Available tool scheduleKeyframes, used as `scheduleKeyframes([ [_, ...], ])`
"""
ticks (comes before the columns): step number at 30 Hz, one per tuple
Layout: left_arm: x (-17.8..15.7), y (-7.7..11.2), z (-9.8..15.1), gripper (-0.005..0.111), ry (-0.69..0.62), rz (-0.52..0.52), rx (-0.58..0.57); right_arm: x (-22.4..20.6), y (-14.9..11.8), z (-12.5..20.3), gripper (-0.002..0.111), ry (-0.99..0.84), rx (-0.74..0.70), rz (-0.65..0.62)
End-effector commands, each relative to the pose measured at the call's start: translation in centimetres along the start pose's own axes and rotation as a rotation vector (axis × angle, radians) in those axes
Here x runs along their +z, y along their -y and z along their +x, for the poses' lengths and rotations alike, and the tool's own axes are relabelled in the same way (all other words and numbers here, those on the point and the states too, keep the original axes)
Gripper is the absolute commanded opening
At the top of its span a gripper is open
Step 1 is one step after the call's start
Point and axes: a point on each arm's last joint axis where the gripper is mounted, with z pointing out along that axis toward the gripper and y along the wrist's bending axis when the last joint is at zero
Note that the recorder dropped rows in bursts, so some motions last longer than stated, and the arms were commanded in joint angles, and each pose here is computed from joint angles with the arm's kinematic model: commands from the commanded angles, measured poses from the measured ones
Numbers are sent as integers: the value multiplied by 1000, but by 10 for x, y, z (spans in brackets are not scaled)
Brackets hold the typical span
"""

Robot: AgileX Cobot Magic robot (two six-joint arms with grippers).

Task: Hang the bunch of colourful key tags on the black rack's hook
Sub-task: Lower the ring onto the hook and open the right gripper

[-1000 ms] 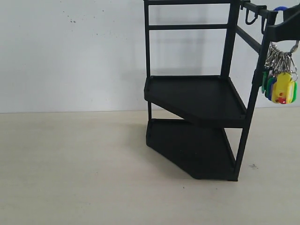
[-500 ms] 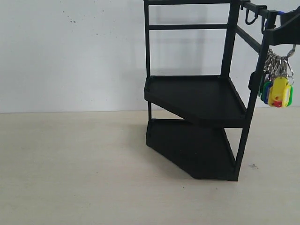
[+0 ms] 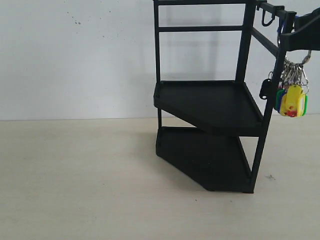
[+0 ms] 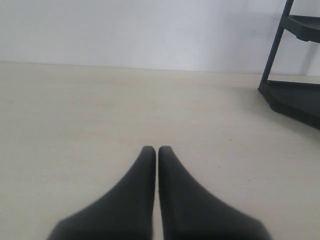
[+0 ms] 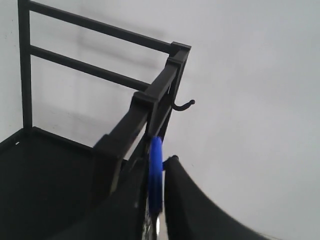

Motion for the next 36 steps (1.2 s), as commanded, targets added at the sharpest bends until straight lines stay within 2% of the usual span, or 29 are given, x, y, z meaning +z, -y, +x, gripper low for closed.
scheduleKeyframes([
  [1, 0, 0, 1, 4, -1, -4, 8, -2, 0, -3, 32, 16, 9, -5],
  [3, 0, 0, 1, 4, -1, -4, 8, -2, 0, -3, 44, 16, 9, -5],
  [6, 0, 0, 1, 4, -1, -4, 8, -2, 0, -3, 53, 16, 15, -5],
  [16, 0, 0, 1, 4, -1, -4, 8, -5, 3, -2, 53, -9, 34, 31],
  [29, 0, 0, 1, 4, -1, -4, 8, -29, 8, -19, 53, 55, 62, 64],
  [36, 0, 0, 1, 4, -1, -4, 8, -43, 9, -17, 52, 52, 62, 90],
])
